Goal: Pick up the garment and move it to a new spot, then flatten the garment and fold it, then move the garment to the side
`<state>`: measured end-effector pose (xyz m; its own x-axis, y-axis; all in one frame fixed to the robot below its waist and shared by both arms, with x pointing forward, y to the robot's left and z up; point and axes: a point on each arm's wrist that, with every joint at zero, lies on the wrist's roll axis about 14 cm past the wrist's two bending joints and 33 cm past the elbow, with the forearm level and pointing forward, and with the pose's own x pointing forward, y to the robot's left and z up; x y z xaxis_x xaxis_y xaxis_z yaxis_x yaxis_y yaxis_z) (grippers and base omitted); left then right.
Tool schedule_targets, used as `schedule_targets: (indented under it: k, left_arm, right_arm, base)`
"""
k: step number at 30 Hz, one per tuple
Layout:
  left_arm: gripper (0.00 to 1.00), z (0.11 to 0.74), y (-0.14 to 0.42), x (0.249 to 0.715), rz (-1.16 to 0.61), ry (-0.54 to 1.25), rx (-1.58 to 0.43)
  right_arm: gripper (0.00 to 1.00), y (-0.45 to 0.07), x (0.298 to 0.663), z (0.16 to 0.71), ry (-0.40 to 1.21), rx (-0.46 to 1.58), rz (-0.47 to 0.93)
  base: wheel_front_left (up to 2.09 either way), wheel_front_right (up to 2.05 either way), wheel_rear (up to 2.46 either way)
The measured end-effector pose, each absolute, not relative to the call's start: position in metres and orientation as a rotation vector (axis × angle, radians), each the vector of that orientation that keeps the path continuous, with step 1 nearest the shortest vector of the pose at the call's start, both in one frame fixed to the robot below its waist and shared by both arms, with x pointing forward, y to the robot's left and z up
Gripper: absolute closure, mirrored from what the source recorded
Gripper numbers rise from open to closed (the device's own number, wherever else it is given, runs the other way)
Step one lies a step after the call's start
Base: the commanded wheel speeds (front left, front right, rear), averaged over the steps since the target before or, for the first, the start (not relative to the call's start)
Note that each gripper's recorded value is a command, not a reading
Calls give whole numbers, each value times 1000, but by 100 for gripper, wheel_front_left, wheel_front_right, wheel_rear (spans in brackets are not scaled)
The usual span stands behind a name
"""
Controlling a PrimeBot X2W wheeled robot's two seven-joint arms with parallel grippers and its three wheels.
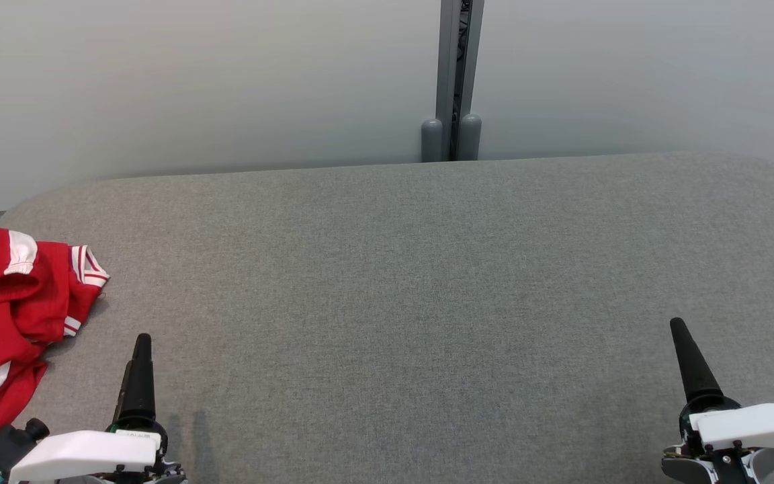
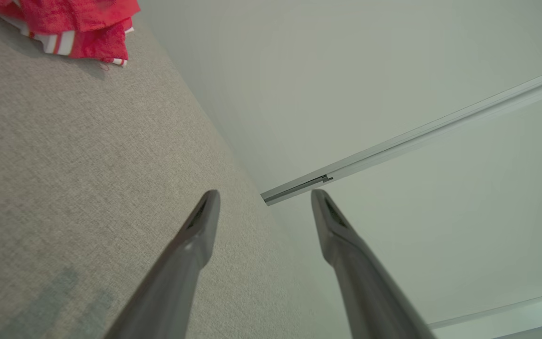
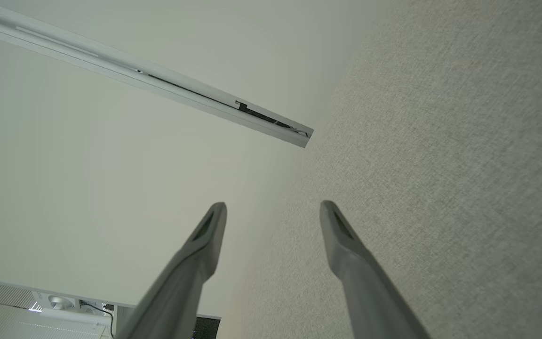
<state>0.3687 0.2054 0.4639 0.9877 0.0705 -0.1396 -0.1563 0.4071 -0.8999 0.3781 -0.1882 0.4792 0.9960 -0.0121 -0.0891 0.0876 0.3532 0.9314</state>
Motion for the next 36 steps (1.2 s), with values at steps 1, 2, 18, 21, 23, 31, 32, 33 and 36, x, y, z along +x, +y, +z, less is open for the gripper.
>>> schedule_targets:
  k: [1,2,18,21,23,31,32,33,36]
  left_arm:
    - [0,464,205,369,145,87,-1124]
    - [0,463,205,368,147,90,-1104]
    - [0,448,205,363,164,144,-826]
    - [0,446,205,361,165,152,-779]
    - [0,445,205,361,165,156,-752]
    - [0,443,206,361,162,160,-643]
    - [0,443,206,360,164,160,-630]
    - [0,442,206,360,162,162,-619]
    - [0,441,207,359,166,167,-578]
  right_arm:
    - [0,-188,378,479,73,1189,-63]
    - [0,-187,378,478,78,1170,-62]
    - [0,-181,378,472,96,905,-42]
    - [0,-179,377,471,98,860,-36]
    - [0,-177,377,471,101,828,-28]
    - [0,-174,377,469,102,720,-12]
    - [0,-174,377,469,101,704,-10]
    - [0,-173,377,469,99,691,-9]
    - [0,-173,377,470,96,650,-3]
  base:
    - [0,0,0]
    - [0,0,0]
    - [0,0,0]
    - [0,0,0]
    - [0,0,0]
    - [0,0,0]
    - [0,0,0]
    - [0,0,0]
    - [0,0,0]
